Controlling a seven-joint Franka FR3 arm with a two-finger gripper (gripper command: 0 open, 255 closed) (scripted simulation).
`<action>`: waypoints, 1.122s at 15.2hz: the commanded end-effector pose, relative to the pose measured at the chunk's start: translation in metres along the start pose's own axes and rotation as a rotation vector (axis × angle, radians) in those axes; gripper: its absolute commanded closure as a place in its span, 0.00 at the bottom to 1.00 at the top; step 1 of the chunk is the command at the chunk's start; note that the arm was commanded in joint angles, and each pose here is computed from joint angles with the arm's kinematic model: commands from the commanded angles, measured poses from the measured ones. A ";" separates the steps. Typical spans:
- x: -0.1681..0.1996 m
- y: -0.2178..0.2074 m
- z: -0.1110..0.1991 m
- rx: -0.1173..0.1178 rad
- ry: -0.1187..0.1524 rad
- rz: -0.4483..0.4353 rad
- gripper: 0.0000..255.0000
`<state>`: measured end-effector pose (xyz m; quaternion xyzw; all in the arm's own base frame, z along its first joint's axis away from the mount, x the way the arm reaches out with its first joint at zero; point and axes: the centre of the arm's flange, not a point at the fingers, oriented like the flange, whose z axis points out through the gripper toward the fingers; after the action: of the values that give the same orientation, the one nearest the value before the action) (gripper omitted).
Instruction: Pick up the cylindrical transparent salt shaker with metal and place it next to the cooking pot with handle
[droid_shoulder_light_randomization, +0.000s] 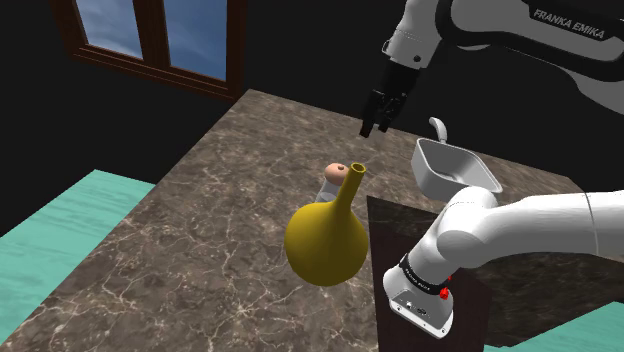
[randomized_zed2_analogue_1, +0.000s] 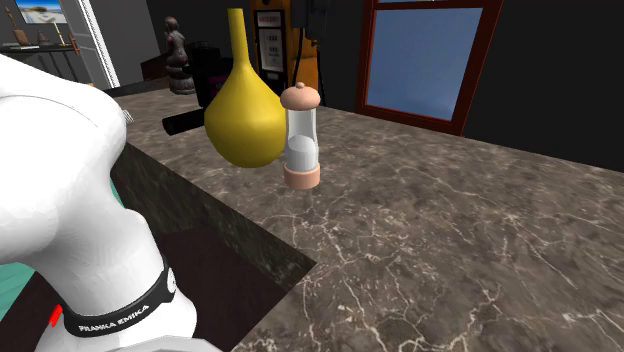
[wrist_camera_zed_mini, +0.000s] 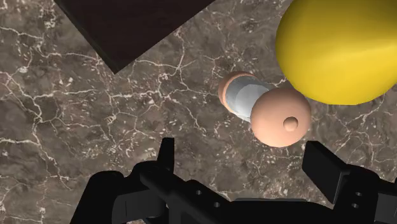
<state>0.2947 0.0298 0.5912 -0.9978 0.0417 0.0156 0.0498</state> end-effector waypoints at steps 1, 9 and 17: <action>0.000 0.000 0.000 0.000 0.000 0.000 0.00; -0.024 -0.060 0.073 0.062 0.070 0.071 0.00; -0.021 -0.062 0.113 0.062 0.070 0.071 0.00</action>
<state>0.2764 0.1049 0.4900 -0.9936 0.0794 -0.0186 0.0784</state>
